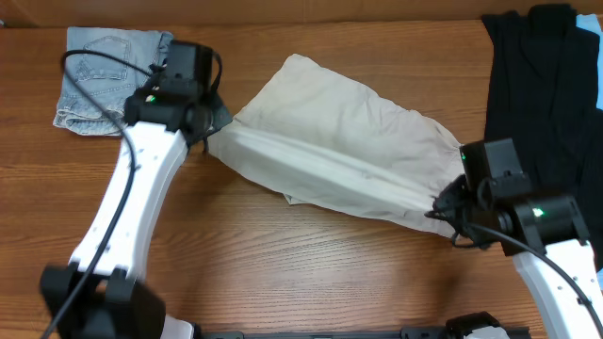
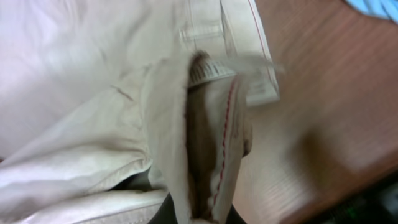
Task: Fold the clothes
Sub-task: 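Lift the bottom hem with both grippers and fold it up over the top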
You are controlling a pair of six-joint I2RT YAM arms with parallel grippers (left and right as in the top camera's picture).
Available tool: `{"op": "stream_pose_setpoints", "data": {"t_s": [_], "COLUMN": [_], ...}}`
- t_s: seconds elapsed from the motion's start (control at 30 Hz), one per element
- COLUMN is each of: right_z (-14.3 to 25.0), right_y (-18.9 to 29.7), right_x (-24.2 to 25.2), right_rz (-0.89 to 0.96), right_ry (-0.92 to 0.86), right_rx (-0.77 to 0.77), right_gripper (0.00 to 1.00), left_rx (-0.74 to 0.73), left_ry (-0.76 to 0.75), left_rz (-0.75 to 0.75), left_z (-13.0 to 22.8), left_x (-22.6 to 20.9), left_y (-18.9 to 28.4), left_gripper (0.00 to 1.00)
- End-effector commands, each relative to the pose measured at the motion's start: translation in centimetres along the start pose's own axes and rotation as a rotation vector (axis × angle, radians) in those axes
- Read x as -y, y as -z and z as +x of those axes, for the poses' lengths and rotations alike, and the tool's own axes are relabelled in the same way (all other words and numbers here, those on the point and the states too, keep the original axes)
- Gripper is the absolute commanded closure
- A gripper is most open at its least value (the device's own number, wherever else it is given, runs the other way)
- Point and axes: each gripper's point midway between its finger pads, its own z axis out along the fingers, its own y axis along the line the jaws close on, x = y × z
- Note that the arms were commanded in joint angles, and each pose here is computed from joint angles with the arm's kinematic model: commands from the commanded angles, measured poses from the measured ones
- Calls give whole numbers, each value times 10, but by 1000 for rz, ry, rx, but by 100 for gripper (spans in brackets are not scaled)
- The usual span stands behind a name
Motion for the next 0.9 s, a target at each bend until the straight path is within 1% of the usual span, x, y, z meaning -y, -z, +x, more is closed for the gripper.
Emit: {"op": "stream_pose_setpoints", "data": {"t_s": [0.0,0.3,0.53,0.6,0.63,0.67,0.7,0.73,0.77,0.8,0.87], "right_z": [-39,-82,-118,-128,-133,-141,-149,-160,-166,-171,-178], "right_y": [-13,-67,-108,-119,-124,-129,-134,-137,-137,-136,-129], "right_x": [26,20,4,-6,-12,-19,-27,-39,-44,-49,-55], "right_rz": [145,204,172,145,126,101,75,35,13,-2,-27], "right_ry": [-58,-147,-207,-214,-219,-223,-219,-197,-188,-179,-160], "right_rx": [176,227,274,298,313,334,360,398,418,435,460], "right_gripper": [96,96,96,95,94,90,78,37,16,0,0], "left_rx": [64,141,238,269,288,315,339,375,396,415,446], "left_ry": [3,10,-8,-7,-4,0,5,13,16,11,-24], "left_rz": [-57,144,252,279,296,319,339,367,381,393,398], "left_z": [-19,-39,-45,-49,-52,-57,-62,-70,-75,-79,-87], "left_x": [-5,58,103,112,117,123,128,134,136,139,141], "left_y": [-35,-99,-126,-128,-128,-127,-126,-121,-118,-114,-106], "left_gripper": [96,96,96,91,85,72,36,0,0,0,0]}}
